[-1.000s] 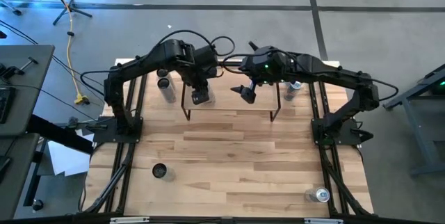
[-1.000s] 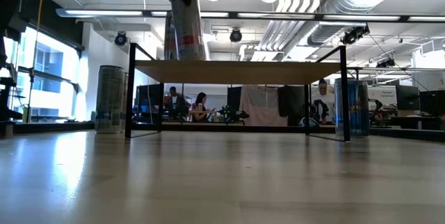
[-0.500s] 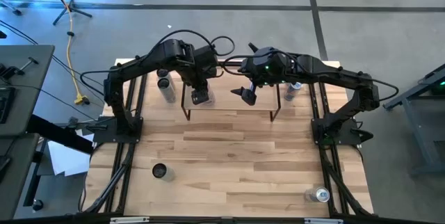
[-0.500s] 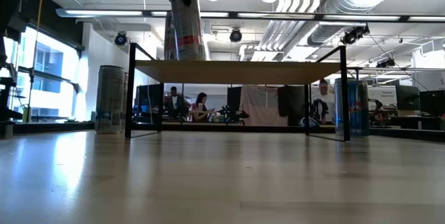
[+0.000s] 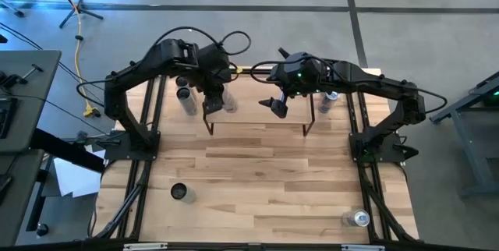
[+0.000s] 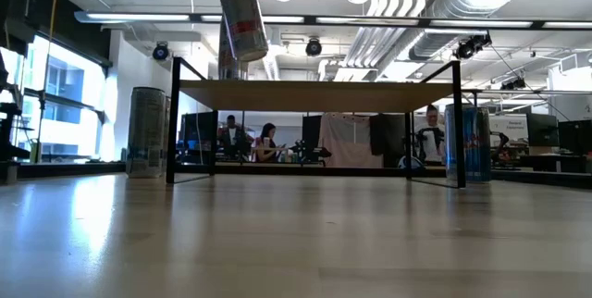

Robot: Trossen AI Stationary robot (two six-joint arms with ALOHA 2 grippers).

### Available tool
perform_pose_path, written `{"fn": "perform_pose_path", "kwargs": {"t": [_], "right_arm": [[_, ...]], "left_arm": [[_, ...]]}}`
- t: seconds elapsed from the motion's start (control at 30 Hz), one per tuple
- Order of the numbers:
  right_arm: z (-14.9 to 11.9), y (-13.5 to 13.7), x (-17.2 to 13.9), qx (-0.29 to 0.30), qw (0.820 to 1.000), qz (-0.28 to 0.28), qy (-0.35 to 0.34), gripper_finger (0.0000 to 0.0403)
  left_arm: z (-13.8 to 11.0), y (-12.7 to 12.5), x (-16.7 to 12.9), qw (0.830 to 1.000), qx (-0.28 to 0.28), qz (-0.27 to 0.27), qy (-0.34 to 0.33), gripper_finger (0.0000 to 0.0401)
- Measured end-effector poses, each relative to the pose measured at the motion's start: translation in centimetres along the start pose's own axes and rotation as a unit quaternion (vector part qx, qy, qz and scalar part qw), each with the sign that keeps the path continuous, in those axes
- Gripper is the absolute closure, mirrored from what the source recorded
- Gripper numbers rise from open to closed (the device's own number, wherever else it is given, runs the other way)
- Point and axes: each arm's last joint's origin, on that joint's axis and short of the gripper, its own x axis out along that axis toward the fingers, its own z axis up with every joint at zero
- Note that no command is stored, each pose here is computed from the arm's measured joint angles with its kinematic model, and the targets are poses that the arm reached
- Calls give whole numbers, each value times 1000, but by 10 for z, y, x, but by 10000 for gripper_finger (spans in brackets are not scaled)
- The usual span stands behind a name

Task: Place canned beverage on shelf
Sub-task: Put the white pink soda can on the shelf aligned with the other white pink soda can

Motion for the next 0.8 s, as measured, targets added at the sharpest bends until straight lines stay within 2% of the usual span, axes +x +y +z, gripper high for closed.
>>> {"fn": "perform_pose_path", "kwargs": {"t": [0.2, 0.33, 0.43, 0.67, 0.8], "right_arm": [[0, 0, 0, 6, 1000, 5, 1, 5], [0, 0, 0, 11, 1000, 6, 1, 5], [0, 1, 0, 12, 1000, 8, 1, 5], [0, 1, 0, 15, 1000, 12, 1, 5], [0, 1, 0, 24, 1000, 12, 1, 5]], "left_arm": [[-2, 10, -2, 998, 50, 25, 0, 175], [-2, 13, -2, 985, 167, 42, 7, 175], [-2, 12, -2, 975, 218, 39, 8, 175], [-3, 9, 0, 973, 232, 5, 6, 175], [-14, 8, -21, 972, 232, -11, -29, 175]]}}
